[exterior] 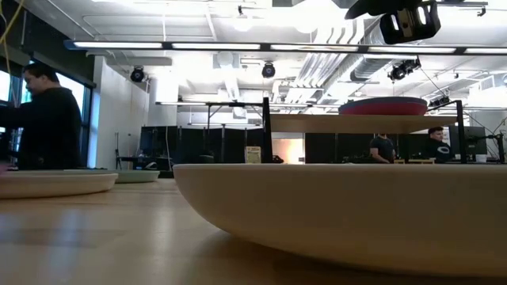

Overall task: Place and stack plates onto a shelf
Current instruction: Stack the purple plate on top of the blue plate on the shelf

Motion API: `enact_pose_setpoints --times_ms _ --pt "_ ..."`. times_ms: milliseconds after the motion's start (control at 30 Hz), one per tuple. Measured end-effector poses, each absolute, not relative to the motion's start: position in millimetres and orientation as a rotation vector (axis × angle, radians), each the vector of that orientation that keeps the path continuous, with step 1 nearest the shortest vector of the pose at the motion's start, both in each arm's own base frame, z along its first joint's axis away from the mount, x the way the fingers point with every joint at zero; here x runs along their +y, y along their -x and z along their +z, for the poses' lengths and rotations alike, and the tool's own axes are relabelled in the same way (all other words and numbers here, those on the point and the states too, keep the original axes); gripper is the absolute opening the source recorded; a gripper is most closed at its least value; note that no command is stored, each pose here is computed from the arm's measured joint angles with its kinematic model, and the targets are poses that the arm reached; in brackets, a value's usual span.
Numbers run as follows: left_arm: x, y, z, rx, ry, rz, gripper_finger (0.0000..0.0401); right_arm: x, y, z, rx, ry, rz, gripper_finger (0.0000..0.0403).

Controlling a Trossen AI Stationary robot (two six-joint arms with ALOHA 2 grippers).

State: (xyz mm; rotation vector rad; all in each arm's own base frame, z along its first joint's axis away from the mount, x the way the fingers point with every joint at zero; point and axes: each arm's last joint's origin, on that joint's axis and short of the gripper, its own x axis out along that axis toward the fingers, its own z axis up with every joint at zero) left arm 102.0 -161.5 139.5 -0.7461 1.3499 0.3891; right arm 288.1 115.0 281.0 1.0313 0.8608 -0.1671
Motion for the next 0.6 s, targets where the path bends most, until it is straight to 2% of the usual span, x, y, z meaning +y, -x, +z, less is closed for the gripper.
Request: enact_pose_setpoints --times_ms 200,600 --pt "-167 -105 146 1.347 0.745 0.350 0.0004 115 -288 281 0.861 -1.031 -0.167 0.0106" --pt "-188 -122 186 1.235 0.738 0.218 0.0001 115 -288 280 0.875 -0.995 -0.144 0.0106"
